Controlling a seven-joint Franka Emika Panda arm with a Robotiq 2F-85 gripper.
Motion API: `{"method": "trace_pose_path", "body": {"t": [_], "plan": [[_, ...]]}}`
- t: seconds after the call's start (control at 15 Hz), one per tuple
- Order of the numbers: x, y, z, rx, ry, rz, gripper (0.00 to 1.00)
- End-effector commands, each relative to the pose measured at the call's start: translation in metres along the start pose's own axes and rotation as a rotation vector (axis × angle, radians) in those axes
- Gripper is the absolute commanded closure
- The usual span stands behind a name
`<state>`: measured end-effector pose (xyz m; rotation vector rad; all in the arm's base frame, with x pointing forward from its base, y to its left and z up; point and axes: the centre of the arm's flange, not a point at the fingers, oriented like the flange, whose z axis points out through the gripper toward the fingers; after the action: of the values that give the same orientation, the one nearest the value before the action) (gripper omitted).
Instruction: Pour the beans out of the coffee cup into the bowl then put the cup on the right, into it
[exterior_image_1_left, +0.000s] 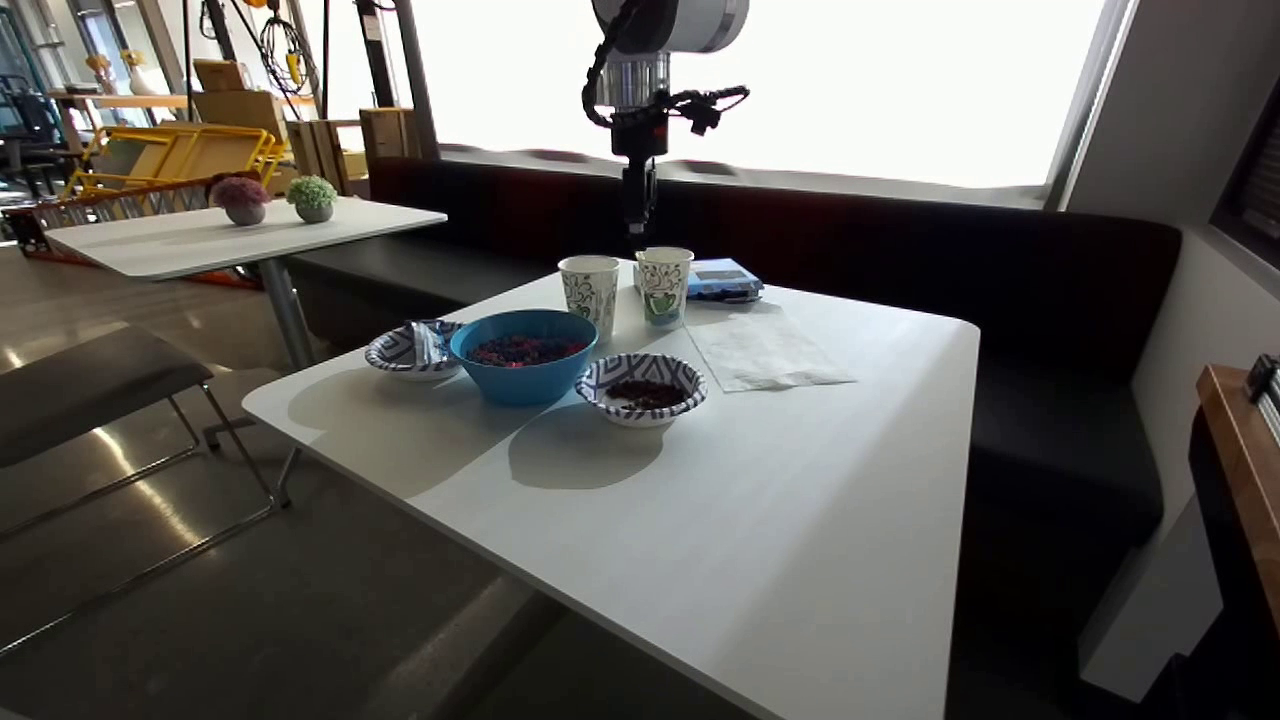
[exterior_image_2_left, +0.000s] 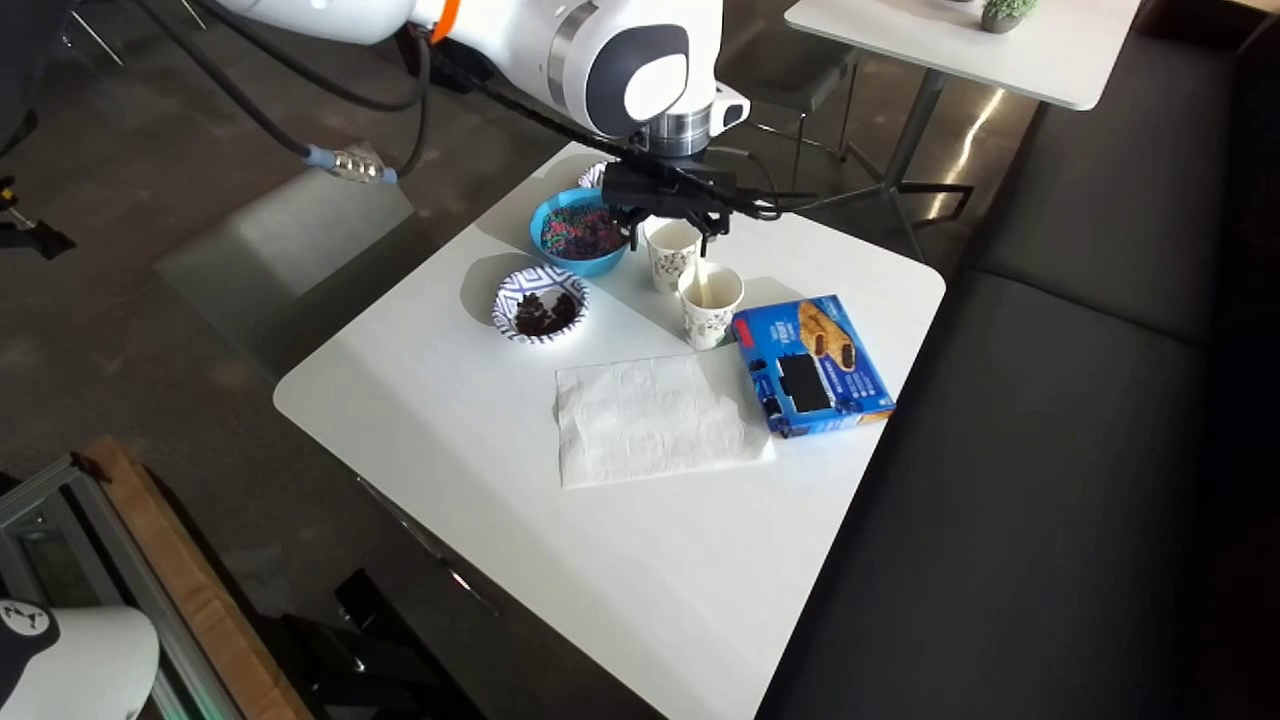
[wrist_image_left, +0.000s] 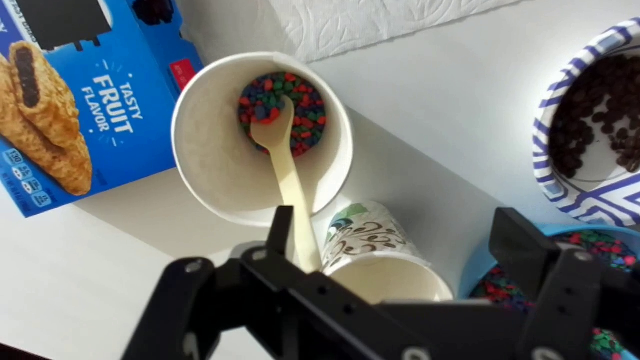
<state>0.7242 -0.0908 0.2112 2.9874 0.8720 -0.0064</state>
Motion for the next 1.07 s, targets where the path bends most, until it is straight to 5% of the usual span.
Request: {"method": "trace_pose_path", "body": {"t": [0.0, 0.2, 0.33, 1.0], "plan": [[-0.013, 0.004, 0.025, 0.034, 0.059, -0.013, 0.00], [-0.016, 0.007, 0.036, 0.038, 0.066, -0.017, 0.01], [-0.019, 0.009, 0.040, 0.041, 0.065, -0.015, 0.26], [-0.031, 0.012, 0.032, 0.042, 0.034, 0.014, 1.00]]}}
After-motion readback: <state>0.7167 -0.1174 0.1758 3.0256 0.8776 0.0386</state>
